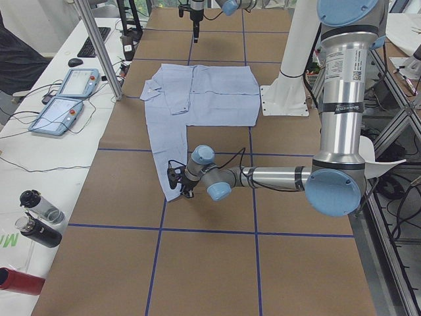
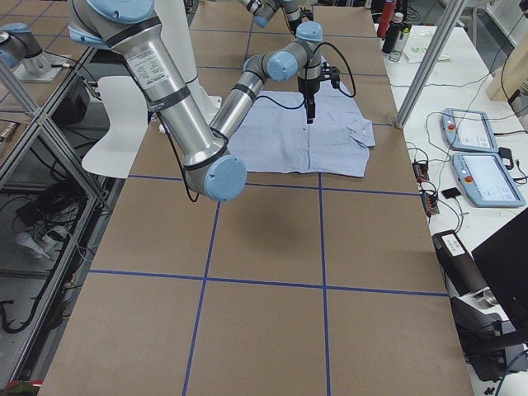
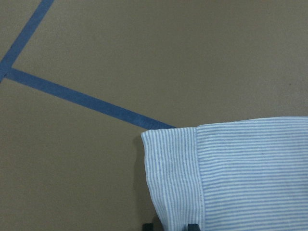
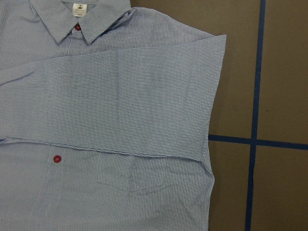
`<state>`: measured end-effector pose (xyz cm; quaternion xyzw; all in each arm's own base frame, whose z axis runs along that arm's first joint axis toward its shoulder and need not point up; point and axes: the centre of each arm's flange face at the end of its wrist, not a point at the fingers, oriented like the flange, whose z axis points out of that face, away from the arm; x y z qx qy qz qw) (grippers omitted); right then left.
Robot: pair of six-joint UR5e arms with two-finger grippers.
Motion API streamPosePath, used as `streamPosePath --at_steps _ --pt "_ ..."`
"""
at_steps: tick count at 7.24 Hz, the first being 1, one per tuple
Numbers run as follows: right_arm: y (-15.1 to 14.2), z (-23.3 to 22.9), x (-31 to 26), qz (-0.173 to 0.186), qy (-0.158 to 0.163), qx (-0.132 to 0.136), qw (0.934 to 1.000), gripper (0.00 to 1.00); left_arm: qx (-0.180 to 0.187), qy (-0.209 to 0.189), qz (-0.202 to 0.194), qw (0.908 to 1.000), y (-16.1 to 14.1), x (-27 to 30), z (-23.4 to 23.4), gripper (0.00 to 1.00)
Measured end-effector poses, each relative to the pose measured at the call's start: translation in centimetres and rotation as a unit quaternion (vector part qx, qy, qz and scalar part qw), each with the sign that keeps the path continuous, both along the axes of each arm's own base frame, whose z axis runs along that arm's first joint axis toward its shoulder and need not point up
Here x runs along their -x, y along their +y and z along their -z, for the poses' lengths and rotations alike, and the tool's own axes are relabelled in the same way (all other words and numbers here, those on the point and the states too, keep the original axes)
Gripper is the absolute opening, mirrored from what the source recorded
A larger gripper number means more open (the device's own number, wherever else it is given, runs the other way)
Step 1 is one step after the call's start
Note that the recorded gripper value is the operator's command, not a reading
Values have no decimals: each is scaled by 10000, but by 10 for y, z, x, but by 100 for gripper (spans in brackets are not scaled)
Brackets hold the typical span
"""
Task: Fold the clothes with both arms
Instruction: 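Release the sleeve and raise the right gripper while the left gripper grasps the other cuff, then lift the cuff with the left gripper and carry it toward the collar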
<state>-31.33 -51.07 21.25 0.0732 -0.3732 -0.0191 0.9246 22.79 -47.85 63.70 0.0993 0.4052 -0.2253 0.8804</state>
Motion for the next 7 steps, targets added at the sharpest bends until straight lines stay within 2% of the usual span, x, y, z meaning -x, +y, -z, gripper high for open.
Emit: streamPosePath --at_steps 2,4,6,7 --pt "1 -7 -2 4 32 33 10000 100 -79 154 -82 9998 0 0 19 0" --pt "6 -18 -11 -4 52 78 10000 100 -132 621 -165 9978 -5 28 65 0" --pt "17 -48 -25 -21 186 245 9995 100 -98 787 -92 9968 -19 45 130 0" --pt "21 -66 -32 -6 280 321 9991 100 -71 808 -63 9967 -34 40 179 0"
